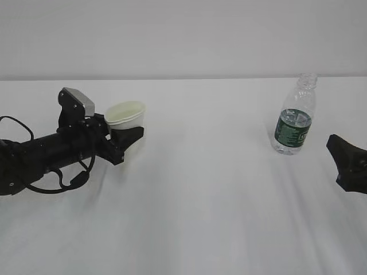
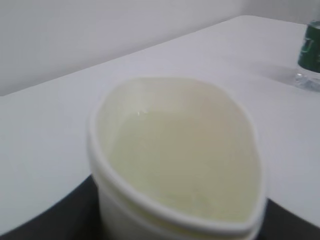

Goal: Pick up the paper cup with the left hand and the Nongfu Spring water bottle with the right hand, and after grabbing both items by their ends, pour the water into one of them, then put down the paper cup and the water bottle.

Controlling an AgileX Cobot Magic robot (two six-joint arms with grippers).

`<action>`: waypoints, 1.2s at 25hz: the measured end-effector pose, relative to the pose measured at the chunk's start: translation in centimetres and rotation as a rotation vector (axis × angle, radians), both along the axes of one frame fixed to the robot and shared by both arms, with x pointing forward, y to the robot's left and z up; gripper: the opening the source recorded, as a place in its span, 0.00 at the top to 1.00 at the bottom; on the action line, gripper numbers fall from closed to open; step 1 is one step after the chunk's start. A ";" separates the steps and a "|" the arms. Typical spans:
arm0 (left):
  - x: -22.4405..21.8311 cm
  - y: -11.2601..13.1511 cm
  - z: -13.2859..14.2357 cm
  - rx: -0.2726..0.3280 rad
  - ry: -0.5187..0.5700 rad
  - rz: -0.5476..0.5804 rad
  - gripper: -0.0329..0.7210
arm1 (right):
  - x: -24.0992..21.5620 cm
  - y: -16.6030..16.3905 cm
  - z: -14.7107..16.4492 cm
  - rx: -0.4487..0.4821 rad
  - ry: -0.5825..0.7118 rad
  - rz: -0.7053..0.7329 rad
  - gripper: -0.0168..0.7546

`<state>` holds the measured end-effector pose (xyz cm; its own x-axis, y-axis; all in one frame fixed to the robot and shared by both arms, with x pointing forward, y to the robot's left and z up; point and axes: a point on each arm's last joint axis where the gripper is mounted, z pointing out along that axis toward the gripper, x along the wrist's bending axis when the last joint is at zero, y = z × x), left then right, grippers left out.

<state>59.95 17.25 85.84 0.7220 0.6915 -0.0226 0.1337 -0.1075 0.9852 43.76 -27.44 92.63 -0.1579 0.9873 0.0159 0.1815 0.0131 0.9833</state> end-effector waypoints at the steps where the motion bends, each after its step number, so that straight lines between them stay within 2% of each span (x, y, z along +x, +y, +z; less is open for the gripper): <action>1: 0.0 0.2 -0.1 0.003 -0.001 0.022 0.43 | 0.0 0.0 0.0 0.000 0.000 0.000 0.24; 5: 0.0 0.7 -0.3 0.022 -0.015 0.084 0.43 | 0.0 0.0 0.0 0.000 0.000 0.000 0.24; 10: 0.3 1.1 -0.3 0.015 -0.018 0.147 0.43 | 0.0 0.0 -0.3 0.001 0.014 0.000 0.24; 17: 0.8 2.5 -0.3 0.010 -0.025 0.312 0.43 | 0.1 0.0 -0.5 0.004 0.024 -0.001 0.24; 30: 1.2 3.1 -0.6 0.006 -0.022 0.395 0.43 | 0.1 0.0 -0.5 0.004 0.024 -0.001 0.24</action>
